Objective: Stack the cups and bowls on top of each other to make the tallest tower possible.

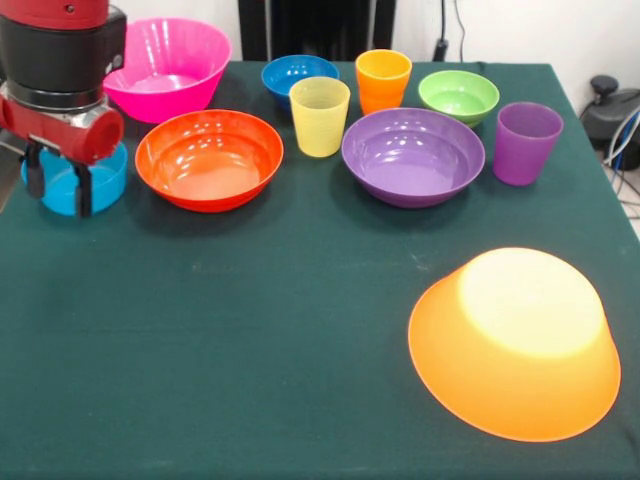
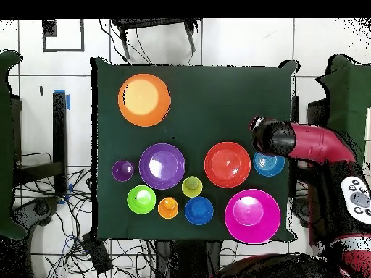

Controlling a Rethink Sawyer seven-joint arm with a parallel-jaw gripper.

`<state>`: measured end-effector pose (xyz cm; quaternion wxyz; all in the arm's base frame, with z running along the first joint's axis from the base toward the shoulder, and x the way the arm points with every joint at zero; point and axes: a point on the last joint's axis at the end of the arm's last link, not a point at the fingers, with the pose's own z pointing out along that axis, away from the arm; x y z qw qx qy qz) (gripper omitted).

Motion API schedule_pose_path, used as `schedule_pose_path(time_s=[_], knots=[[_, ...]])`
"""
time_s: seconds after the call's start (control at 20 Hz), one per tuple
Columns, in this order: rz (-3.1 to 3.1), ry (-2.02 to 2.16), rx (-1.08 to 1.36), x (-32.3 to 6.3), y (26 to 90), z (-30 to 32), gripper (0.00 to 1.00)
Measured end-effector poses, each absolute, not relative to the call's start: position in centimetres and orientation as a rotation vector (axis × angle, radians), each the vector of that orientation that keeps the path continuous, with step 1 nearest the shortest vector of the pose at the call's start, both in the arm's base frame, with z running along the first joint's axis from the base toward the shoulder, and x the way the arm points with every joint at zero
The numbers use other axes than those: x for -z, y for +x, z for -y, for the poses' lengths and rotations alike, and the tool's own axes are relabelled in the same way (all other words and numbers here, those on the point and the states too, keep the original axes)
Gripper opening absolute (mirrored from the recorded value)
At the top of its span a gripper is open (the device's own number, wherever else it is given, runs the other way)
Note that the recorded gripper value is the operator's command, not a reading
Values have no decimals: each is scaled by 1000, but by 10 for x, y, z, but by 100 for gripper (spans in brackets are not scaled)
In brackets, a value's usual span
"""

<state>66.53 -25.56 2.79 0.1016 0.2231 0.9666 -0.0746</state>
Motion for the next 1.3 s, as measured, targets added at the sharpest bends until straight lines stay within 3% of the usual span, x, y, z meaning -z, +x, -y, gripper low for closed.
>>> schedule_pose_path(time_s=[0.5,1.3], knots=[[-2890,773,317,-24,631,293,100],[-2954,1022,170,20,598,288,100]])
